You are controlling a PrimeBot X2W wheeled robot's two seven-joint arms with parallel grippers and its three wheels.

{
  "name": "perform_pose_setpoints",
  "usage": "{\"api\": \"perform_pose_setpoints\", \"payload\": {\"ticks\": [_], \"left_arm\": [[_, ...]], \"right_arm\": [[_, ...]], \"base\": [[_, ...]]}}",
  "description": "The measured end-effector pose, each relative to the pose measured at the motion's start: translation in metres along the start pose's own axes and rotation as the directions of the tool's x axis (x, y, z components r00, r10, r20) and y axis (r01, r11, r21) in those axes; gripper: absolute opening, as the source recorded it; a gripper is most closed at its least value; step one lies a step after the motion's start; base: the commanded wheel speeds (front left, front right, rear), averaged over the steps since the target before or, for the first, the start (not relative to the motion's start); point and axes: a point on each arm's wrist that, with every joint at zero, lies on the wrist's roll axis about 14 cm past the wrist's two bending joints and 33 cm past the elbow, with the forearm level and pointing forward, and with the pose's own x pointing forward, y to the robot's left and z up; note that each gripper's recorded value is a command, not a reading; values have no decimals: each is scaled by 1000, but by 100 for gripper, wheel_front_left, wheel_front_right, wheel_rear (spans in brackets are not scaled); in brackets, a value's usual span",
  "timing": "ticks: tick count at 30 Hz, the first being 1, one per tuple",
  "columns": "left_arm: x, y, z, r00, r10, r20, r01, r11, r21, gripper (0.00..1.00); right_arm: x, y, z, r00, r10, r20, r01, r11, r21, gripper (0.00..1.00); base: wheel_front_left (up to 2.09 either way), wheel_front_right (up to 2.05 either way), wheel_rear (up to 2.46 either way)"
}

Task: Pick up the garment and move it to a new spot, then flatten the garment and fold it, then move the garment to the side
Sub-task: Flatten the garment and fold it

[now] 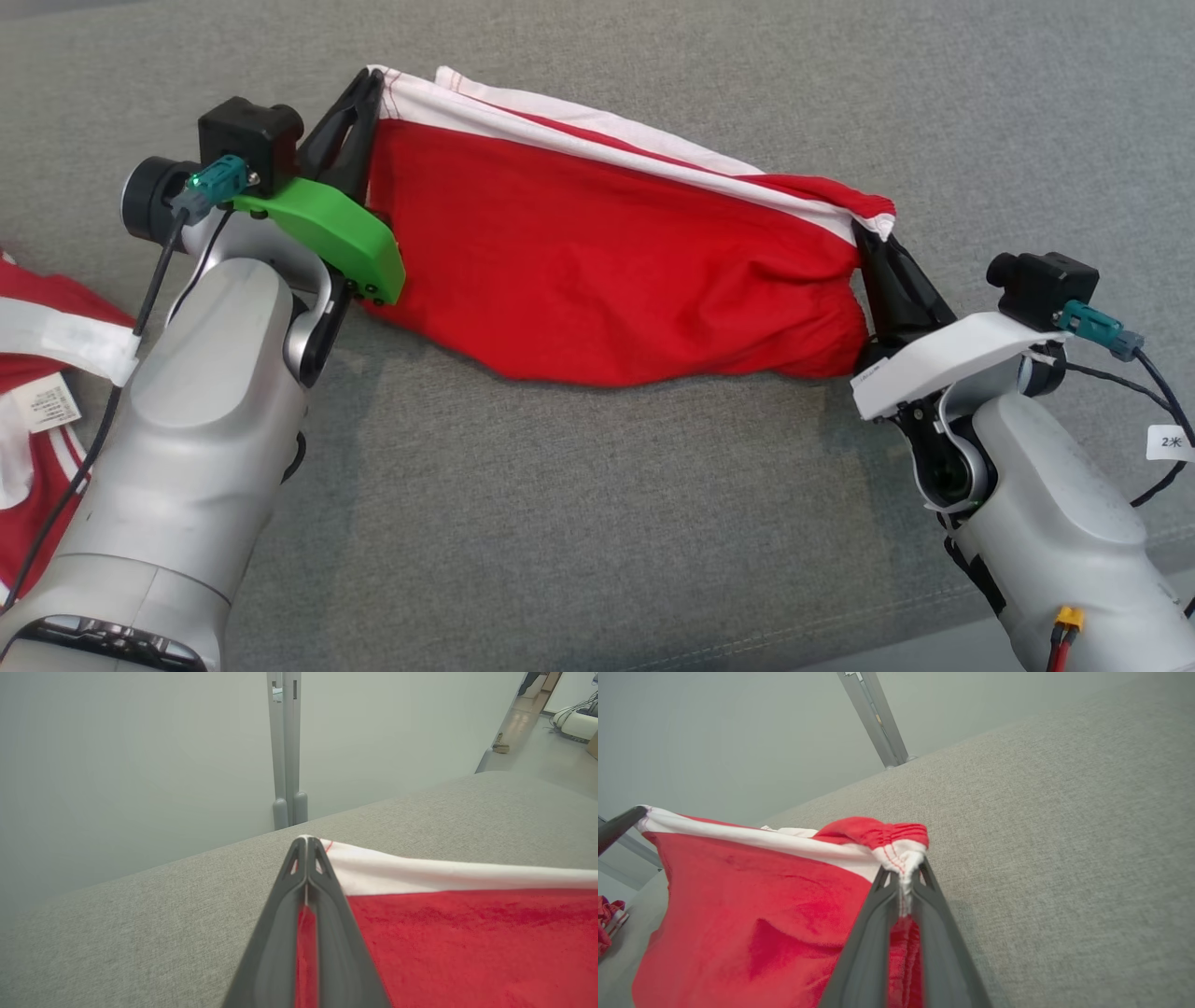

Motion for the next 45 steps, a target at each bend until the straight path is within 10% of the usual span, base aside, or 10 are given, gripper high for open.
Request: {"api": "perform_pose_setpoints", "payload": {"ticks": [27,30,31,32,33,34,45], "left_arm": [[49,-5,-53,994,-5,-112,8,1000,21,0],[51,-6,-54,994,-3,-112,5,1000,16,0],[53,-7,-53,994,-2,-108,3,1000,15,0],[54,-9,-51,995,-4,-104,5,1000,16,18],[55,-9,-49,995,1,-98,1,1000,15,49],[55,-9,-48,996,4,-93,-3,1000,15,100],[40,-4,-35,998,40,-57,-40,999,-8,100]], "right_arm": [[14,-11,-12,999,-44,-18,44,999,9,0],[16,-12,-11,999,-45,-17,45,999,2,20],[15,-14,-12,998,-52,-19,52,999,2,47],[15,-16,-12,998,-62,-17,62,998,3,100],[15,-18,-11,998,-66,-15,66,998,-2,100],[14,-19,-9,998,-69,-11,69,998,-10,100],[-3,-52,24,983,-160,87,173,970,-170,100]], "base": [[0,0,0],[0,0,0],[0,0,0],[0,0,0],[0,0,0],[0,0,0],[0,0,0]]}}
